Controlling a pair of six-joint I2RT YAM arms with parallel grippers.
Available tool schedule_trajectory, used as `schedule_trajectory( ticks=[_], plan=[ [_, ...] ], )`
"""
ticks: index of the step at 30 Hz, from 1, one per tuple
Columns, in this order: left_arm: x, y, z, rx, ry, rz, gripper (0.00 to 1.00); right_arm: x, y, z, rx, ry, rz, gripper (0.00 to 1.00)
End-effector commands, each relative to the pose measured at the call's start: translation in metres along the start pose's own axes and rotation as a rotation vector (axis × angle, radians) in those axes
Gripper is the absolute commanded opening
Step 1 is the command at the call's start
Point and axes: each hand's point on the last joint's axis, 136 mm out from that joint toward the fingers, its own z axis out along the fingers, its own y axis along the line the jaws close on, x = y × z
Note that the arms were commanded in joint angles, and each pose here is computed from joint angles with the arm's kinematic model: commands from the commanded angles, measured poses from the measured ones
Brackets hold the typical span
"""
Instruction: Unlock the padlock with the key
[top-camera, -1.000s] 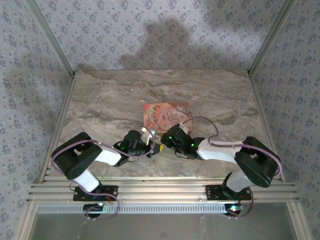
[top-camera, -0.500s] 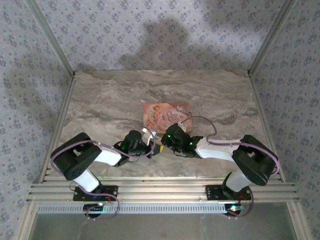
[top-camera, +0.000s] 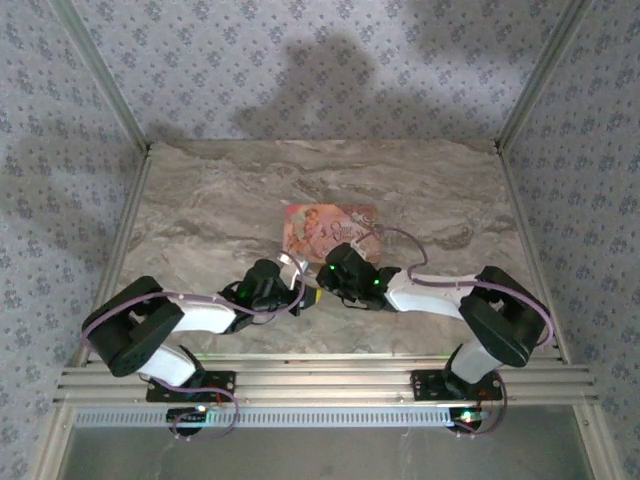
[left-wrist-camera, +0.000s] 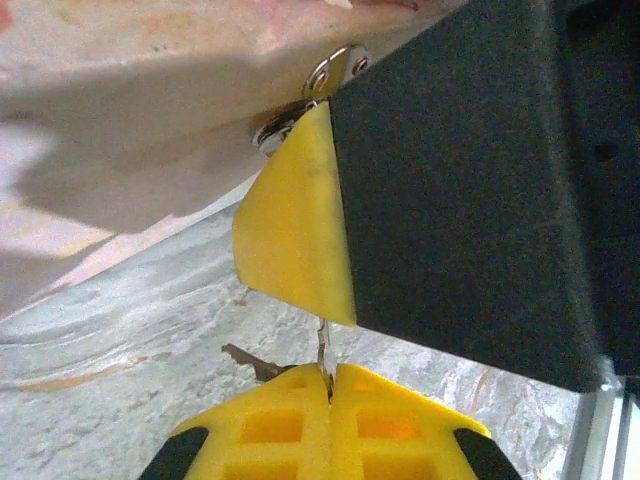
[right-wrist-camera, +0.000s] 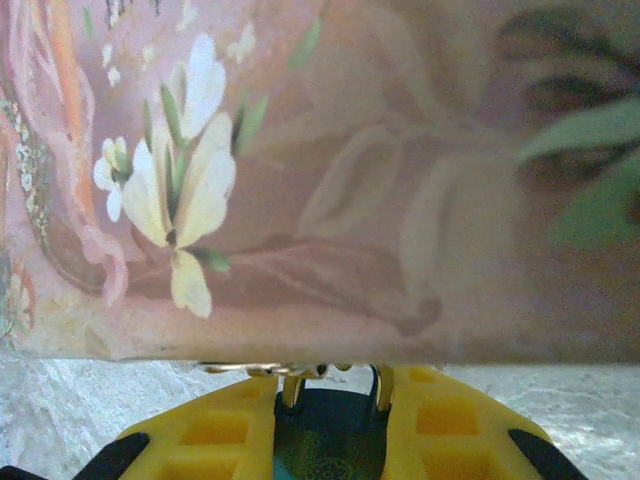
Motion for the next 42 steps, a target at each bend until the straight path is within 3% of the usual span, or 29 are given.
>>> schedule_trajectory(
  ticks=[1,9,15,23,31,42],
  plan=[
    [-0.049,-0.034,-0.007,0.087,-0.138,0.095,0.00,0.017,0.002,0.006,0.018,0.069,-0.014,0.00],
    [-0.039,-0.022,-0.006,0.046,-0.134,0.072,0.01,0.017,0.006,0.004,0.011,0.080,-0.018,0.00],
    [-0.034,-0.019,-0.010,0.032,-0.128,0.073,0.24,0.008,0.004,-0.004,0.024,0.057,-0.019,0.00],
    [-0.024,-0.012,-0.026,0.012,-0.114,0.045,0.37,0.001,0.002,-0.007,0.023,0.039,-0.003,0.00],
    [-0.004,-0.013,-0.037,0.067,-0.075,-0.029,0.37,-0.002,0.008,-0.008,0.001,0.039,-0.003,0.00],
    [-0.010,-0.013,-0.019,0.177,-0.076,-0.169,0.33,-0.004,0.015,-0.010,-0.027,0.041,0.005,0.00]
  ],
)
